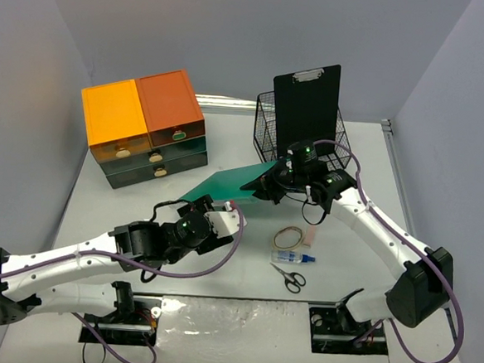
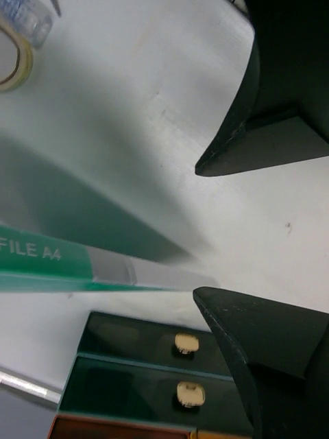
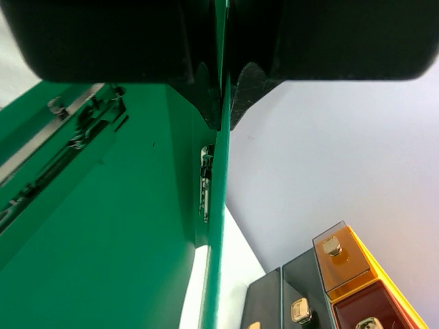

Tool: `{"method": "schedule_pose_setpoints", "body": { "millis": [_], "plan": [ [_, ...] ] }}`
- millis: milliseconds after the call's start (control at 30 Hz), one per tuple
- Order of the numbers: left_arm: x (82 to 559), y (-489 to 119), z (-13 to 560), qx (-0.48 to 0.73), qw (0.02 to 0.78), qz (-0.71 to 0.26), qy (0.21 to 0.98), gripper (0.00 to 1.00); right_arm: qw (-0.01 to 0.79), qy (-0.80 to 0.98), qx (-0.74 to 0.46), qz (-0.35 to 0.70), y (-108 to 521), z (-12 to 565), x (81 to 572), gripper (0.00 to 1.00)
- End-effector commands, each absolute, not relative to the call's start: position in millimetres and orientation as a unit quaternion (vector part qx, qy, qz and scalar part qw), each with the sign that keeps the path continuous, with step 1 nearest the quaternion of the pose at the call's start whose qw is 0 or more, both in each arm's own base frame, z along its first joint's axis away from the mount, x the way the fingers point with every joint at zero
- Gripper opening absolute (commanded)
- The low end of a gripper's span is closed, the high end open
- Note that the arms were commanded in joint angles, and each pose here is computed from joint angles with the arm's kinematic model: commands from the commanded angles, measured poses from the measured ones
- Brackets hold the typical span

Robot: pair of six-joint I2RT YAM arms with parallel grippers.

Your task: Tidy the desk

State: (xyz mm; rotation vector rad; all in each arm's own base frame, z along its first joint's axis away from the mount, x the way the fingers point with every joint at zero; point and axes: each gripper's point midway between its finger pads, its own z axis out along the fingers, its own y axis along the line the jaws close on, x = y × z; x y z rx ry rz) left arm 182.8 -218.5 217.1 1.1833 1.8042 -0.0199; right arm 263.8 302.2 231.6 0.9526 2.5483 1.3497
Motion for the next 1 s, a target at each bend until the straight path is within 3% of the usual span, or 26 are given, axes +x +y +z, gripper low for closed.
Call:
{"method": "schedule_pose_setpoints", "body": {
  "millis": [0,467,600,767,833,967],
  "plan": [
    [215.8,-234.5,249.2,0.456,0.561,0.043,0.690,0.64,0.050,0.824,0.286,0.487,311.4,272.1,259.5,0.00],
    [249.3,-283.6,238.2,0.460,0.604,0.061,0.648,0.63,0.042,0.826,0.284,0.484,303.4,281.2,241.7,0.00],
    [251.0,-284.7,247.4,0.452,0.615,0.056,0.644,0.44,0.043,0.826,0.289,0.483,299.3,280.1,238.7,0.00],
    [249.9,-282.8,253.3,0.447,0.622,0.052,0.641,0.08,0.044,0.825,0.293,0.481,295.8,277.7,235.3,0.00],
    [249.2,-281.8,255.3,0.443,0.623,0.048,0.643,0.00,0.043,0.825,0.293,0.481,295.6,277.4,234.0,0.00],
    [246.5,-281.4,254.1,0.442,0.620,0.039,0.647,0.00,0.044,0.825,0.294,0.480,295.2,276.4,234.6,0.00]
  ]
}}
